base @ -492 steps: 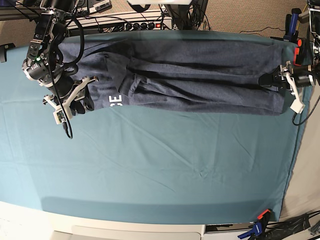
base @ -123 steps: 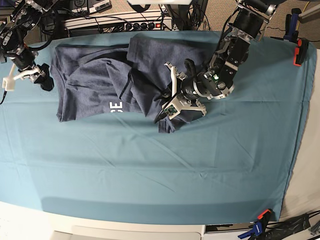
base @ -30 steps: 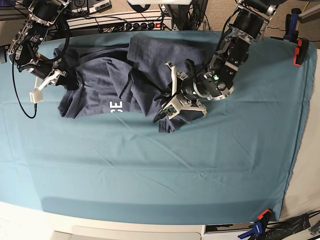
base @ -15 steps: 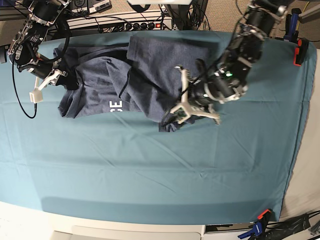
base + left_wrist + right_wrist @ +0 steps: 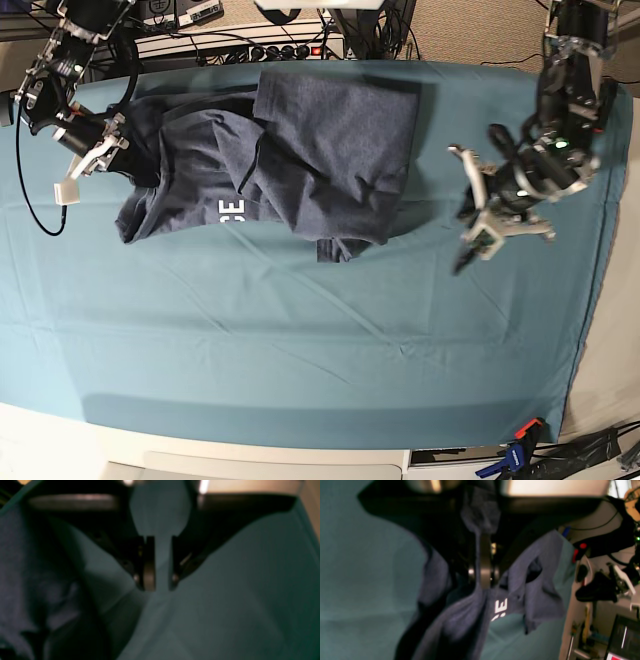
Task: Fold the T-shirt properly
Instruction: 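Lift the printed end with the right gripper and fold it over the bundle, then open the right gripper and withdraw it from the folded shirt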
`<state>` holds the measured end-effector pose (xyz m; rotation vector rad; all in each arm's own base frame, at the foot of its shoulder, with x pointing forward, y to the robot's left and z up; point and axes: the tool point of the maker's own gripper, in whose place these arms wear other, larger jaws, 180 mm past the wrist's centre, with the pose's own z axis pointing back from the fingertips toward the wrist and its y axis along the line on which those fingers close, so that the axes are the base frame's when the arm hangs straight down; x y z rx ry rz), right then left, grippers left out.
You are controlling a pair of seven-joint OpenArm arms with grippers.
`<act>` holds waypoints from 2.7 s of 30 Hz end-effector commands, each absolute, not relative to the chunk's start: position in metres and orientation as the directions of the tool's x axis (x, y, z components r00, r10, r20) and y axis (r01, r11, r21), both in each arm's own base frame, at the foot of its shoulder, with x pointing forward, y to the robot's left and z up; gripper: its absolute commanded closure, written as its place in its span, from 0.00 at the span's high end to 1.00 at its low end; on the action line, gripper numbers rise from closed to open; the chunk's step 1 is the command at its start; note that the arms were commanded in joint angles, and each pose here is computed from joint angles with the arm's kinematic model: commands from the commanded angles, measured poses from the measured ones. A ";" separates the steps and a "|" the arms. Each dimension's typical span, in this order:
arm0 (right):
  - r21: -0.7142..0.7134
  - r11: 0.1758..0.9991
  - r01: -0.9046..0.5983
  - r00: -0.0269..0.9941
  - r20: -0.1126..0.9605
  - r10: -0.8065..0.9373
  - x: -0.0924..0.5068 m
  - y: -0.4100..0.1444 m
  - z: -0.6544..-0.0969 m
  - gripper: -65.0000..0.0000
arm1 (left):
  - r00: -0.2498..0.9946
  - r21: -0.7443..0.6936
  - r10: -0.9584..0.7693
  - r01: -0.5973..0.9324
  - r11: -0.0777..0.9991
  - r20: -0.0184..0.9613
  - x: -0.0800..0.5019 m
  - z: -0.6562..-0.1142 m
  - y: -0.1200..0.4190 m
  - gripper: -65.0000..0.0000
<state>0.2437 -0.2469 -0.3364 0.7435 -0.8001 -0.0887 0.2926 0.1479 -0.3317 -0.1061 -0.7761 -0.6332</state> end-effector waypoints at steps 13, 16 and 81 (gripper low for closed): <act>0.484 0.752 -0.448 0.534 0.819 -0.209 0.221 -0.161 -0.256 0.00 | 0.581 0.056 -0.343 0.453 0.890 0.738 0.275 -0.314 0.202 0.18; 0.463 0.747 -0.477 0.497 0.843 -0.206 0.220 -0.148 -0.243 0.00 | 0.592 0.044 -0.329 0.443 0.895 0.736 0.271 -0.316 0.205 0.18; 0.271 0.500 -0.823 0.322 0.947 0.017 0.215 0.072 -0.228 0.52 | 0.593 0.043 -0.329 0.443 0.895 0.735 0.270 -0.316 0.205 0.18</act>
